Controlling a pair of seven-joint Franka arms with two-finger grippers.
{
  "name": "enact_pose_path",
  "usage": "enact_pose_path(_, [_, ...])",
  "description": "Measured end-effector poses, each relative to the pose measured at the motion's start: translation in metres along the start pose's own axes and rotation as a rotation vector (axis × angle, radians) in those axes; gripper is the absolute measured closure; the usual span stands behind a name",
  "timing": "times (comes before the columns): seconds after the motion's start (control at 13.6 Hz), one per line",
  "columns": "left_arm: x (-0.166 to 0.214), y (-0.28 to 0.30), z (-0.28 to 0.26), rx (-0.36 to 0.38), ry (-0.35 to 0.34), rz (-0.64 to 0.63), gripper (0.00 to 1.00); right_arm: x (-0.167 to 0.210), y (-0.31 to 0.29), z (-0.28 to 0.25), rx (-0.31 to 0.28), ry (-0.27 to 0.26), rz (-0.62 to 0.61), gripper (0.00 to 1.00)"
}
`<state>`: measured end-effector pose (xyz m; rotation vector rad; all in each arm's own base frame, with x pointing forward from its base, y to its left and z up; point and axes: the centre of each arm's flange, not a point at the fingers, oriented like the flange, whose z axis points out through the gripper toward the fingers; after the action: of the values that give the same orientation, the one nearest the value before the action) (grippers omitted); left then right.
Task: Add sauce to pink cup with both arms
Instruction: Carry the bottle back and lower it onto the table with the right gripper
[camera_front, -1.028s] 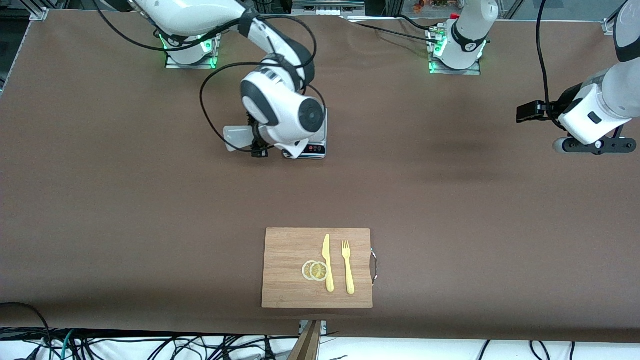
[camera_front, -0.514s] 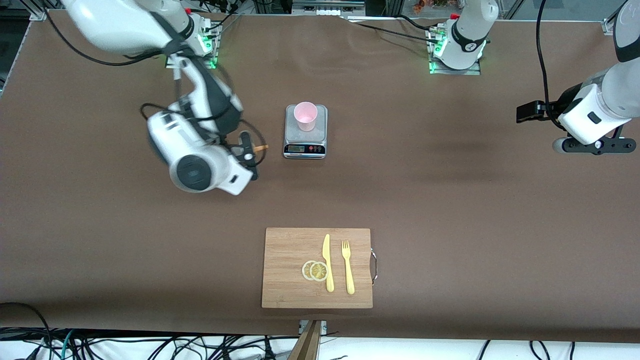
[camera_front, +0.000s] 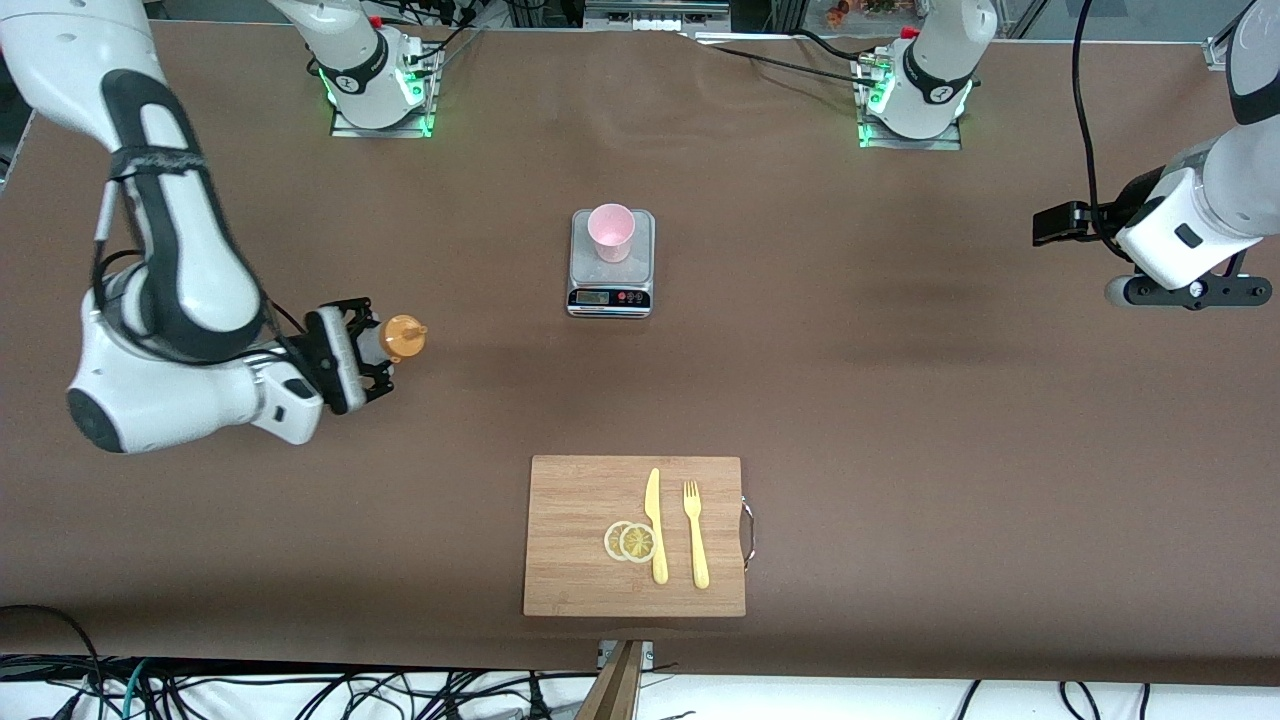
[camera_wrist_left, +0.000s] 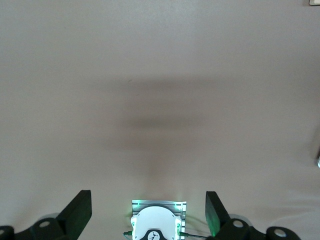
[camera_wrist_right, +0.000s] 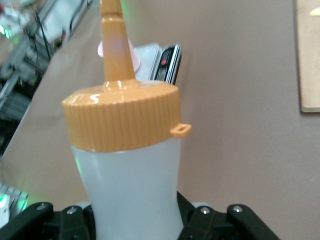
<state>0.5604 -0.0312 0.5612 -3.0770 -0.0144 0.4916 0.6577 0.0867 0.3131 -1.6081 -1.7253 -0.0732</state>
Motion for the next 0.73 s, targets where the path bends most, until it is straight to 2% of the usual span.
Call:
enact_pose_path(0.22, [0.0,0.0,0.0,0.0,0.0,0.0,0.0,-0.073,-0.005,0.005,-0.01,0.244,-0.002,0.64])
enact_pose_path(0.44, [0.0,0.0,0.0,0.0,0.0,0.0,0.0,-0.146,-0.02,0.026,-0.013,0.445,-0.017,0.64])
enact_pose_path(0.59, [0.0,0.0,0.0,0.0,0.0,0.0,0.0,-0.185,-0.027,0.045,-0.023,0.536,-0.042,0.64])
enact_pose_path(0.73, [0.0,0.0,0.0,0.0,-0.001,0.0,0.0,-0.21,-0.03,0.064,-0.035,0.581,-0.081,0.64])
